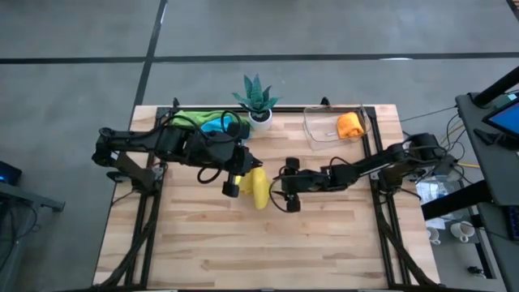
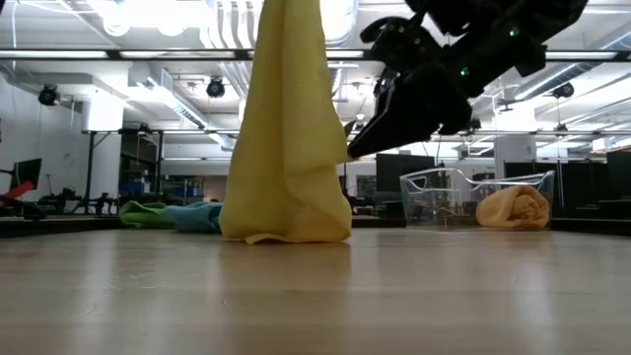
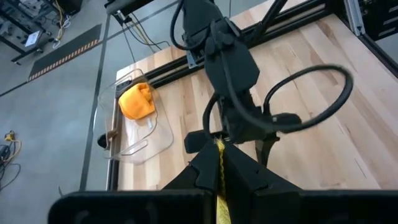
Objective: Roll microfiber towels into tight, uniform cylinder then place into a basket
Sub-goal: Fold the yellow microfiber cloth
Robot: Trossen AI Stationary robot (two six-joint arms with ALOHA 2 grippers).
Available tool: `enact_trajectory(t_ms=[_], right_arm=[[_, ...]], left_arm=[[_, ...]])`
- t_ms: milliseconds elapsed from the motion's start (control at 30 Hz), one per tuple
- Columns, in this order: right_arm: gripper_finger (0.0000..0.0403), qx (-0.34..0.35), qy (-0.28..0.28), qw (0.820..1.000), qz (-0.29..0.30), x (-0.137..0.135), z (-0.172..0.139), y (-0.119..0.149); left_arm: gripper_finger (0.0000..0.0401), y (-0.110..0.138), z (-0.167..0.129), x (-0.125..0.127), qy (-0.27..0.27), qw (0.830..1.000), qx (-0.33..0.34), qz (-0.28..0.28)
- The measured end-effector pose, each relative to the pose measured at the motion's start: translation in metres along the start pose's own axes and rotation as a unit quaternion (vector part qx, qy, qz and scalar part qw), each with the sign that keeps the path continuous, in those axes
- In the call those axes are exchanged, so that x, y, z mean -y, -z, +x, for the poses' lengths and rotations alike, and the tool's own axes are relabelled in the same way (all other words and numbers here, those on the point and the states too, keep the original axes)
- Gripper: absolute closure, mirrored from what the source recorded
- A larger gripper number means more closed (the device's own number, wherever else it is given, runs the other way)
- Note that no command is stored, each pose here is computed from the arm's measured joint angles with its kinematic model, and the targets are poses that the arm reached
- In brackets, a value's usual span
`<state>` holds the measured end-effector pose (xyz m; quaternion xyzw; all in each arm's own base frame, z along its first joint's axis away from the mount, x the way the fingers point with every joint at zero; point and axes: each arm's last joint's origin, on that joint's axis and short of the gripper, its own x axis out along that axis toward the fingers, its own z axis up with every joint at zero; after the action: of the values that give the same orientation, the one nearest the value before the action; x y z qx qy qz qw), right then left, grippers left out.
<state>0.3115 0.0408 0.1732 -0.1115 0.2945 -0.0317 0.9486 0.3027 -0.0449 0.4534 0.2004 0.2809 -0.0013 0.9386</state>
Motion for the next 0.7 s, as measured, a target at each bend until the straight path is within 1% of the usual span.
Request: enact_trajectory(t_ms=[167, 300, 500, 700], right_arm=[[0.0200, -0.009, -0.029, 1.000, 0.000, -0.0020, 0.0063, 0.0045], [0.0213, -0.002, -0.033, 0.999, 0.001, -0.0017, 0.0047, 0.0010], [0.0244, 0.010, -0.034, 0.999, 0.004, 0.0000, 0.0001, -0.0038], [0.0288, 0.004, -0.038, 0.999, 0.003, -0.0003, 0.0001, -0.0023]], left_arm=[[0.0401, 0.0000, 0.0000, 0.0000, 0.000, 1.000, 0.000, 0.000], [0.0401, 0.0000, 0.0000, -0.0001, -0.001, 1.000, 0.000, 0.000], [0.0401, 0.0000, 0.0000, -0.0001, -0.002, 1.000, -0.001, 0.000], [0.0401, 0.0001, 0.0001, -0.0003, -0.002, 1.000, -0.001, 0.000]])
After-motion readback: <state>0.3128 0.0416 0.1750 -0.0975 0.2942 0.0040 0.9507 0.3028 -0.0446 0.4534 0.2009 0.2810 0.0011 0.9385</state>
